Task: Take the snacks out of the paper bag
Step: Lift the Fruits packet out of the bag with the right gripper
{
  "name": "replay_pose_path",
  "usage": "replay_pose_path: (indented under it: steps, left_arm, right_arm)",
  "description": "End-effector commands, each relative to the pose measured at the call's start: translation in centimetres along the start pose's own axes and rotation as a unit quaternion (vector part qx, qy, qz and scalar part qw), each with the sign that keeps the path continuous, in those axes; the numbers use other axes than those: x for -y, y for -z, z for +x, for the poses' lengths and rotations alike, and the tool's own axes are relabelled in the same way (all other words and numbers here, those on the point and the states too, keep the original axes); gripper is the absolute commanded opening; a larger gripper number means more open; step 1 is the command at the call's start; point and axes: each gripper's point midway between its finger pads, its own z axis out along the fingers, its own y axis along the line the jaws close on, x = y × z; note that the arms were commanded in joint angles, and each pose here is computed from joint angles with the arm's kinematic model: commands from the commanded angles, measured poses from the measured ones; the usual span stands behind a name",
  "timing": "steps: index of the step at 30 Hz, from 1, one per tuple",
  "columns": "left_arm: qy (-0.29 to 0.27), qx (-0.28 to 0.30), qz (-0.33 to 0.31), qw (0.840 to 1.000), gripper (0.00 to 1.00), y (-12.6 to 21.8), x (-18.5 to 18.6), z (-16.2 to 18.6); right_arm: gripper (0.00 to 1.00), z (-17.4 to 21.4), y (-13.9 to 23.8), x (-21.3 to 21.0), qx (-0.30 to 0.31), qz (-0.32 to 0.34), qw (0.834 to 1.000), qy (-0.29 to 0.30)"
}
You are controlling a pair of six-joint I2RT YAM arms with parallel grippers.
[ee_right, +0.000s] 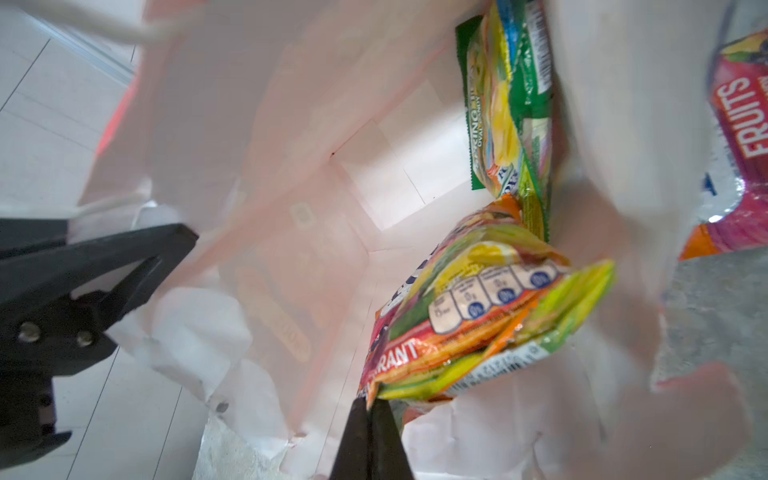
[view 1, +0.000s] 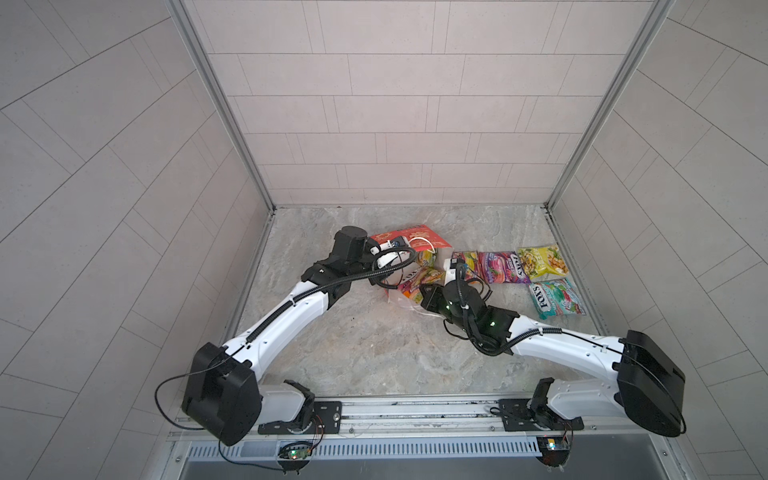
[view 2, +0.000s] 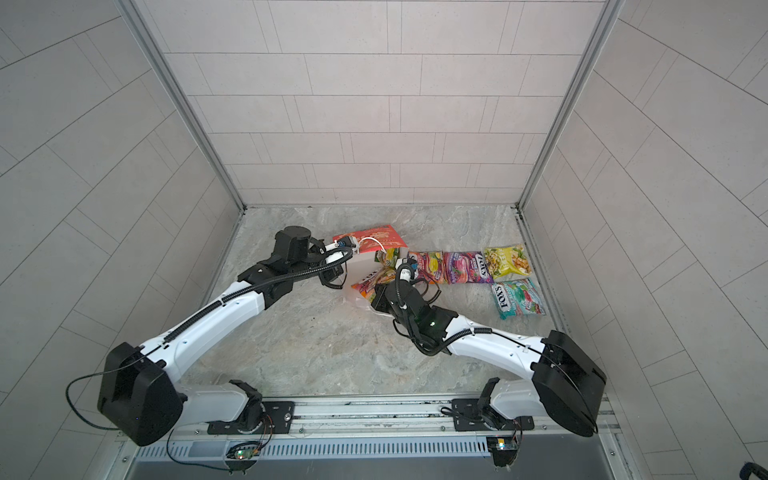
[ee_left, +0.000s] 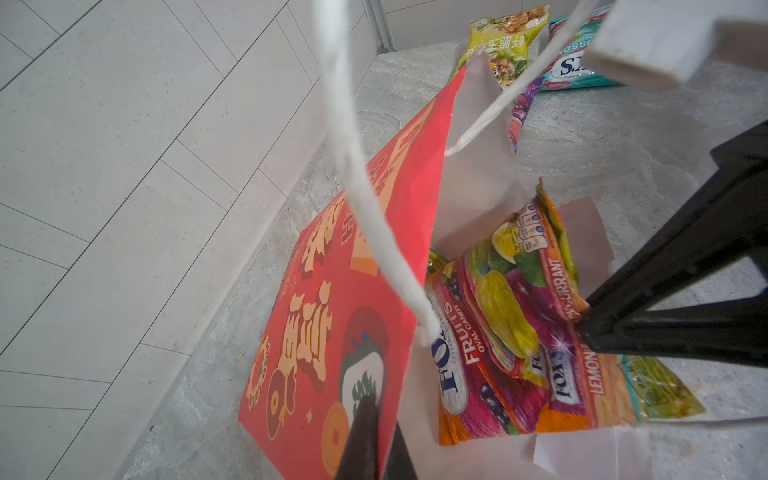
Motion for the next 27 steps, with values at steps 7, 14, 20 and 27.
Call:
replay_pose_path:
  steps: [7, 14, 20, 27]
  left_arm:
    - [0.018, -0.017, -0.031, 0.999, 0.00, -0.5, -1.7, 0.3]
    - [0.033, -0.024, -0.058, 0.997, 0.00, -0.5, -2.9, 0.7]
    - [0.049, -0.034, -0.085, 0.995, 0.00, -0.5, -4.2, 1.2]
    - [0.076, -0.041, -0.125, 0.988, 0.00, 0.1, -6.0, 1.8]
  right_arm:
    - [0.00, -3.9, 2.4, -4.8, -0.014, -0.100, 0.993, 0.062]
    - [0.00, -6.2, 5.9, -7.7, -0.025, -0.139, 0.981, 0.131]
    - [0.00, -8.3, 9.0, -8.7, -0.019, -0.160, 0.975, 0.154]
    - [0.00, -11.6, 12.6, -6.1, 0.034, -0.129, 0.982, 0.136]
